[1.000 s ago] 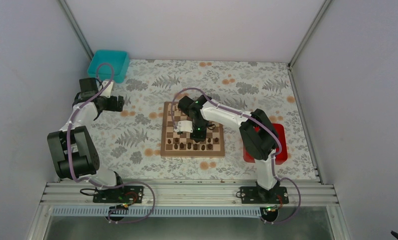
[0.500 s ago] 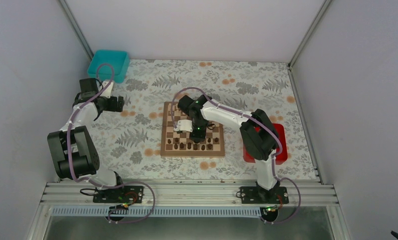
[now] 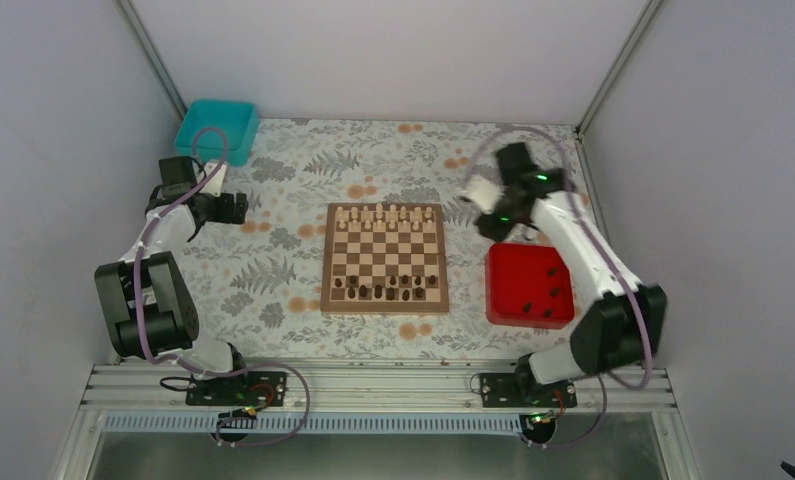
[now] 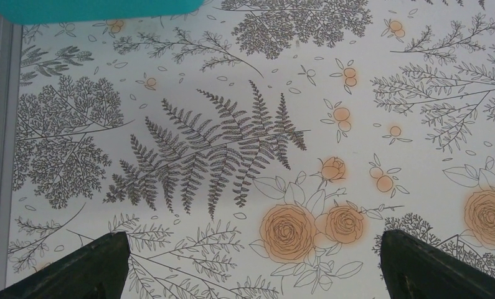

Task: Set up the chess pieces on the board
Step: Pick up the chess piece from the storage box.

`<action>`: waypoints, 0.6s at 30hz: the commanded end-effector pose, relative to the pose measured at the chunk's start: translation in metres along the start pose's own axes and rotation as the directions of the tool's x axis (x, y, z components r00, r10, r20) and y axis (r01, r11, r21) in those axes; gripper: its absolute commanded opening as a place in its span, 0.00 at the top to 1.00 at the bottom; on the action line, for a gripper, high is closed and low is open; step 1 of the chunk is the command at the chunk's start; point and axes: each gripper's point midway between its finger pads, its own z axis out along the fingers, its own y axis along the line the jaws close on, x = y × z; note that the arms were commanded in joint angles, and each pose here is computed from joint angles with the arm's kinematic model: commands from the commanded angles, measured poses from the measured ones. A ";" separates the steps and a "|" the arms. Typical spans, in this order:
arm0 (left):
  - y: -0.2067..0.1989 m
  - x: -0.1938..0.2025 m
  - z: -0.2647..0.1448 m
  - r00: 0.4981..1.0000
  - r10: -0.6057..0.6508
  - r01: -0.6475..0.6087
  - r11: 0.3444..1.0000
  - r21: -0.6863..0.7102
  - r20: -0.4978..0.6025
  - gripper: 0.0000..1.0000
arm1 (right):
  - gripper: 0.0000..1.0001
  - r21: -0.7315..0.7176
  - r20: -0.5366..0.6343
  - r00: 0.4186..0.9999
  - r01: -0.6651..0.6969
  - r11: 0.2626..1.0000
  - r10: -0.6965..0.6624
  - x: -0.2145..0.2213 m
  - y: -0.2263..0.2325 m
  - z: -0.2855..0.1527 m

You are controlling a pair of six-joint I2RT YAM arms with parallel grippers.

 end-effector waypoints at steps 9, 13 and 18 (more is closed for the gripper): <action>0.002 -0.001 -0.005 1.000 -0.002 0.002 1.000 -0.011 0.022 0.00 | 0.53 0.053 -0.100 0.916 -0.384 0.922 0.388 0.202 0.010 0.010; 0.000 -0.001 -0.004 1.000 0.000 0.000 1.000 0.003 0.026 0.00 | 0.53 0.029 -0.113 0.896 -0.430 0.902 0.430 0.216 0.022 0.026; -0.002 -0.002 -0.005 0.999 0.001 -0.002 1.000 0.014 0.033 0.00 | 0.51 0.002 -0.129 0.884 -0.453 0.892 0.449 0.220 0.027 0.039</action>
